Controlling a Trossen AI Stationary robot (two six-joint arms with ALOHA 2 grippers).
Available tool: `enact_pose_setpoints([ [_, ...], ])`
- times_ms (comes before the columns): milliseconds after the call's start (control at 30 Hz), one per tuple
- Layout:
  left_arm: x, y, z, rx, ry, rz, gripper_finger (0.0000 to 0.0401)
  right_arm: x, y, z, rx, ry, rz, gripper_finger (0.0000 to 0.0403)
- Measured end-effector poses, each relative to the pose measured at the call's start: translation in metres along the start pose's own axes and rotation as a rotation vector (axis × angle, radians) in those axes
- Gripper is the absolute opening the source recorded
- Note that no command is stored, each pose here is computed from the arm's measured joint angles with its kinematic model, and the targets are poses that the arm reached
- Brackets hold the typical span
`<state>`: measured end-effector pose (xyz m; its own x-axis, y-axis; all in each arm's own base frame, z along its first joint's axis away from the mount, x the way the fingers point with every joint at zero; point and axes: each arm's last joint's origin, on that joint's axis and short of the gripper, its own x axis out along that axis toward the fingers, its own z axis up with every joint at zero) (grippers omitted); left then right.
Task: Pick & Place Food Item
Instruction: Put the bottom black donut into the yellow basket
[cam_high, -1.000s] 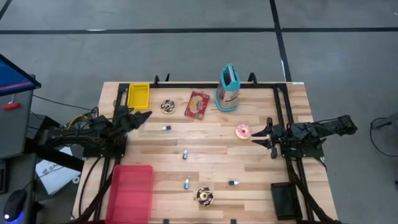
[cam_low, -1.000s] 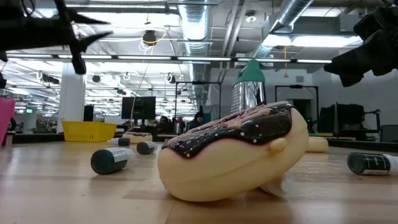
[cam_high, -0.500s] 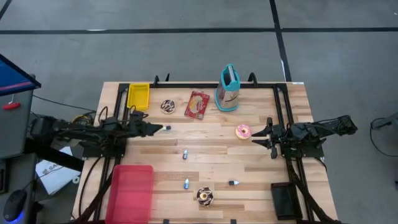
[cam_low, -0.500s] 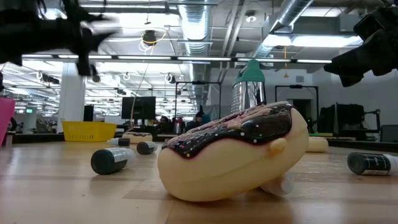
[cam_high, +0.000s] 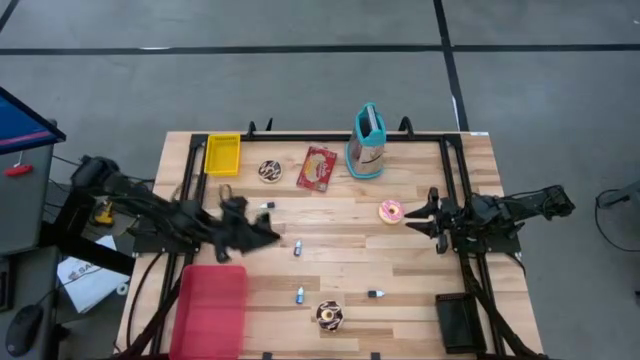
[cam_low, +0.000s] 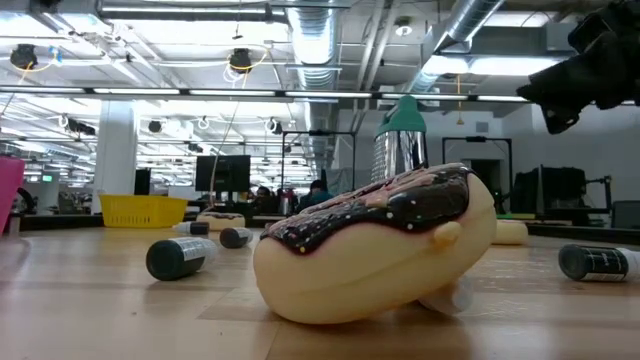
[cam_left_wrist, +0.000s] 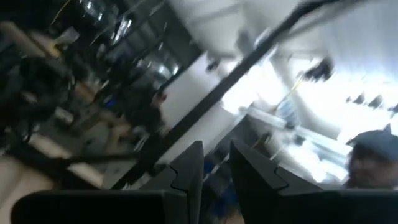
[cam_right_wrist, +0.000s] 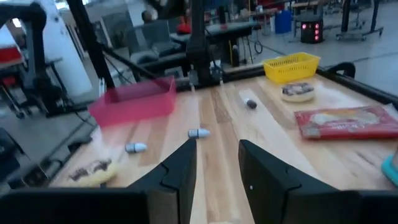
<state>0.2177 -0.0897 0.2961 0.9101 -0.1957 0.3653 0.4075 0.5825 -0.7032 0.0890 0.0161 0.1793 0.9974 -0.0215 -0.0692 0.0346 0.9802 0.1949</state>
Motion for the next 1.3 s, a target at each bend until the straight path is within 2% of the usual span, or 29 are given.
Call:
enact_pose_setpoints([
  [67, 0.019, -0.002, -0.015, 0.0, 0.066, 0.017, 0.0076, 0.0, 0.001, 0.007, 0.065, -0.066, 0.011, 0.0113],
  [200, 0.042, -0.006, -0.054, -0.101, 0.242, 0.041, 0.0076, -0.003, 0.003, 0.025, 0.414, -0.243, 0.067, 0.0113],
  [267, 0.044, -0.006, -0.077, -0.186, 0.333, 0.089, 0.0076, -0.004, 0.004, 0.029, 0.517, -0.278, 0.088, 0.0113],
  [467, 0.031, -0.018, -0.133, -0.428, 0.508, 0.147, 0.0076, -0.007, 0.006, 0.035, 0.646, -0.326, 0.173, 0.0113],
  [600, 0.026, -0.029, -0.145, -0.525, 0.534, 0.119, 0.0076, -0.01, 0.01, 0.04, 0.661, -0.346, 0.265, 0.0113],
  [667, 0.027, -0.033, -0.142, -0.541, 0.512, 0.071, 0.0076, -0.012, 0.012, 0.044, 0.675, -0.379, 0.301, 0.0113],
  [800, 0.038, -0.038, -0.125, -0.495, 0.49, 0.008, 0.0077, -0.015, 0.014, 0.049, 0.676, -0.423, 0.347, 0.0113],
  [967, 0.077, -0.042, -0.089, -0.34, 0.571, -0.078, 0.0092, -0.018, 0.015, 0.053, 0.674, -0.468, 0.36, 0.0113],
  [1067, 0.101, -0.05, -0.055, -0.181, 0.572, -0.095, 0.0109, -0.018, 0.016, 0.054, 0.666, -0.481, 0.347, 0.0113],
  [1167, 0.112, -0.064, -0.013, 0.072, 0.485, -0.11, 0.0129, -0.017, 0.016, 0.054, 0.66, -0.481, 0.323, 0.0113],
  [1300, 0.112, -0.081, 0.036, 0.4, 0.324, 0.036, 0.0157, -0.014, 0.017, 0.053, 0.662, -0.475, 0.295, 0.0113],
])
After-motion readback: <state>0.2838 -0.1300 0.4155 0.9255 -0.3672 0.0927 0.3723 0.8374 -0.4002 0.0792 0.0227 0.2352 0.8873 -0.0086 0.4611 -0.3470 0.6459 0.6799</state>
